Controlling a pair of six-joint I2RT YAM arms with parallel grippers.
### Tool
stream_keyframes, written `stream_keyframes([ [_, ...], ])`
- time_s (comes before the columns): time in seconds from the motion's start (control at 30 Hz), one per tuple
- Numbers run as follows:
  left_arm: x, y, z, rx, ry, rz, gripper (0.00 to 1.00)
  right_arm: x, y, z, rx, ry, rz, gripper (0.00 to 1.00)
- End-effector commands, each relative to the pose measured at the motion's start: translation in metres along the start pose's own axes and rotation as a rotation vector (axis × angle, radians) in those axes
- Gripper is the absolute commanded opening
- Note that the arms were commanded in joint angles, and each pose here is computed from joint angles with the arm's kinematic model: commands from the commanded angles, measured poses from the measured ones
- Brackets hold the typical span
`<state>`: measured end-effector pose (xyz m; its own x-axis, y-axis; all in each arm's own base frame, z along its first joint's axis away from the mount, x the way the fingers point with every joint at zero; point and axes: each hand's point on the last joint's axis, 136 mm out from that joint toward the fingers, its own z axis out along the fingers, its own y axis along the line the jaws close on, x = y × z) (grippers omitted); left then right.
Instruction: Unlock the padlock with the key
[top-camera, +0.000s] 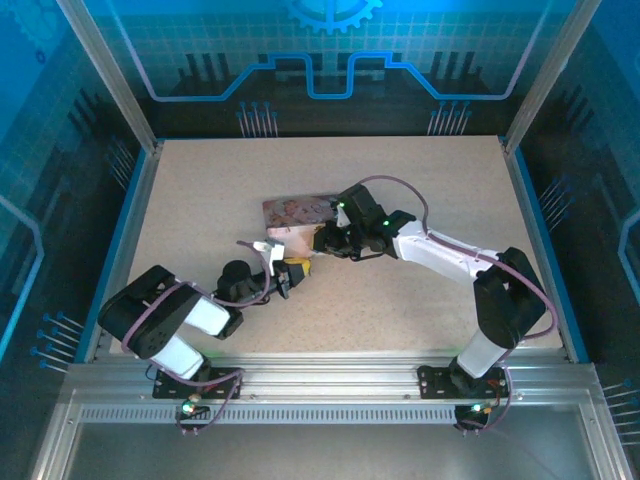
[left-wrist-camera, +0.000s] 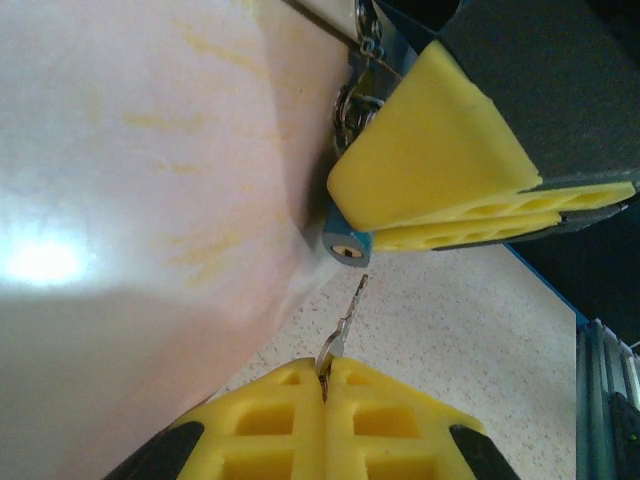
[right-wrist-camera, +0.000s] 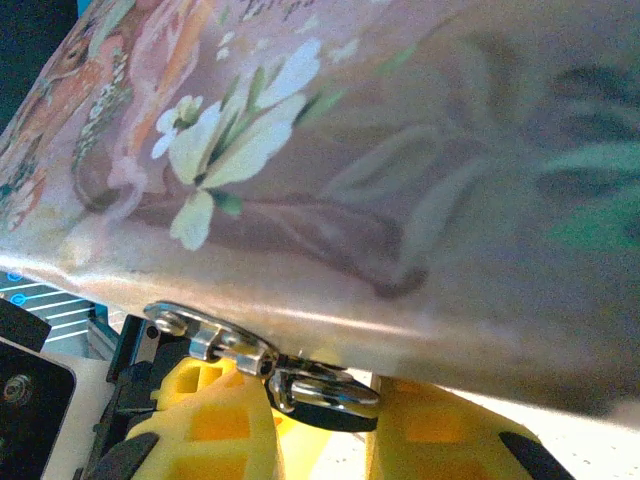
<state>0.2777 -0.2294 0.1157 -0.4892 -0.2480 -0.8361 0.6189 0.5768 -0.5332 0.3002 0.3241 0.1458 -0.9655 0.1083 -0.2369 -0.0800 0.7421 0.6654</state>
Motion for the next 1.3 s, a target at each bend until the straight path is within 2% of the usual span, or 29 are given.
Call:
stream_keyframes([
  [0.0,-0.023,-0.01,0.003,0.031,-0.082,0.018,0.0,-0.016,0.035,-0.024,-0.129,-0.07,-0.047,0.0],
  [0.63,-0.024,-0.003,0.001,0.026,-0.079,-0.042,0.0,-0.015,0.036,-0.029,-0.165,-0.08,-0.032,0.0],
  [1.27,-0.032,-0.017,0.007,0.1,-0.071,-0.054,0.0,-0.01,0.039,-0.017,-0.188,-0.045,-0.031,0.0],
])
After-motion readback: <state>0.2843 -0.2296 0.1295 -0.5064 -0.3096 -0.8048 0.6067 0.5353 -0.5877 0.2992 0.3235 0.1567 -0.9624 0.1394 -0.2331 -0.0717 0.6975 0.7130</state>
